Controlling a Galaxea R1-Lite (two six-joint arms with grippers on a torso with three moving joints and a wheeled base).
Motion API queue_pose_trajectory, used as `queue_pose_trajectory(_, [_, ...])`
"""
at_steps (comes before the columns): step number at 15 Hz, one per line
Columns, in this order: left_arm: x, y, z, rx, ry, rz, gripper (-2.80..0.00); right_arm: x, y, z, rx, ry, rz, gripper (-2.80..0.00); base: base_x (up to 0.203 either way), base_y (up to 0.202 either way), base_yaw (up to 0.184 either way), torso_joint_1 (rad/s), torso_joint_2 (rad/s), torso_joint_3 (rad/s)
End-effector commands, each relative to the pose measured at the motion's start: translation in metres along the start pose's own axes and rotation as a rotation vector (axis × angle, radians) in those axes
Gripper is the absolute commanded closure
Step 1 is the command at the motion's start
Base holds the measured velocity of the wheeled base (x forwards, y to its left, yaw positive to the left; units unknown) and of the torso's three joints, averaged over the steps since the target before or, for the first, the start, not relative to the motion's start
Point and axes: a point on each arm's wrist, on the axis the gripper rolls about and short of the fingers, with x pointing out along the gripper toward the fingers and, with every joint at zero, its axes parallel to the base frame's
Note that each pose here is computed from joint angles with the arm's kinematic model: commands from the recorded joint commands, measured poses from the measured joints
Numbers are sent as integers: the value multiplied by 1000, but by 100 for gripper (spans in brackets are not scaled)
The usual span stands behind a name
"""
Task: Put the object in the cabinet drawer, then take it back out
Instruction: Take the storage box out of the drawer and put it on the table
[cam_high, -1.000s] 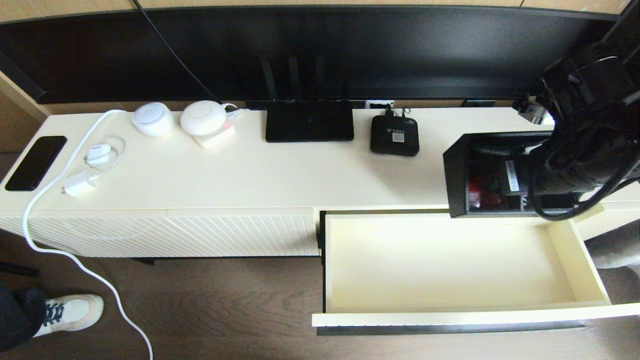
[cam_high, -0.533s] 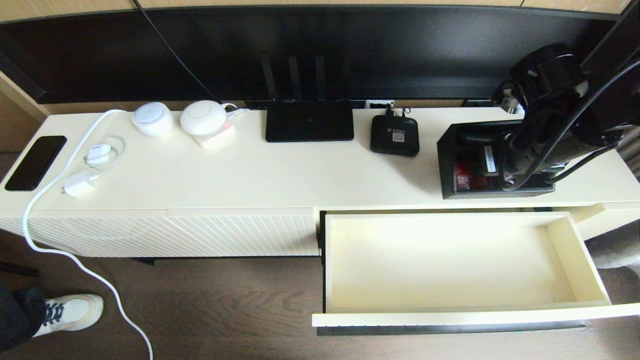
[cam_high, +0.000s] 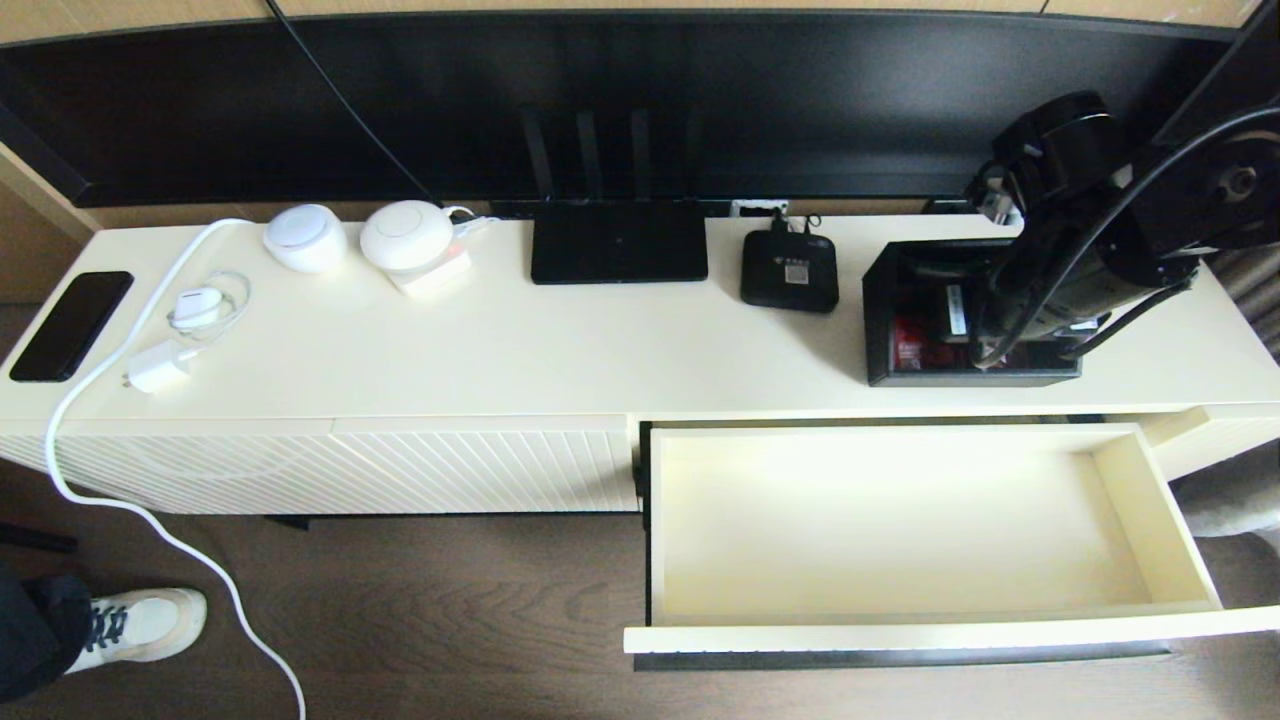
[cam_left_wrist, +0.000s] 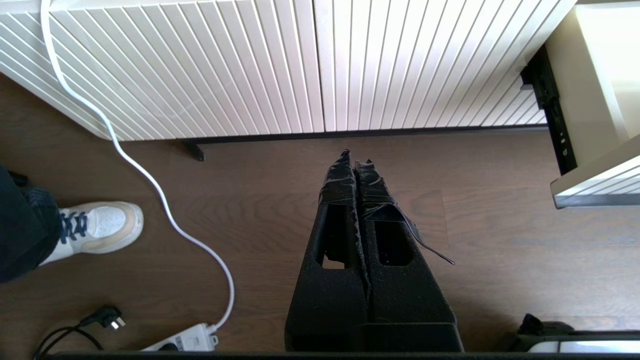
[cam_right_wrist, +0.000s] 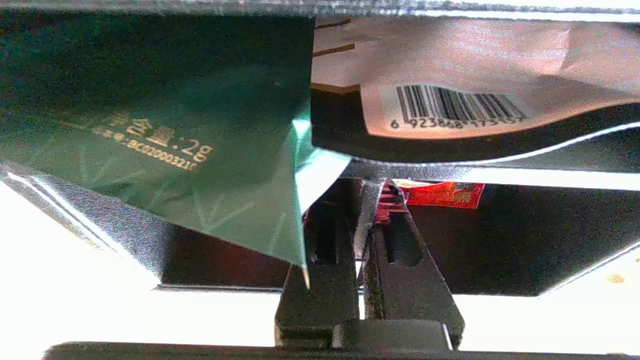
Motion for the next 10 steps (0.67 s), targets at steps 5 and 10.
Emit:
queue_pose_trajectory(5, [0, 0, 0, 0, 1, 0, 0, 14, 6, 3, 5, 5, -4, 0, 0, 0, 0, 0, 0, 0])
queue_pose_trajectory(10, [0, 0, 0, 0, 1, 0, 0, 20, 7, -1, -3, 20, -12, 0, 0, 0, 0, 0, 0, 0])
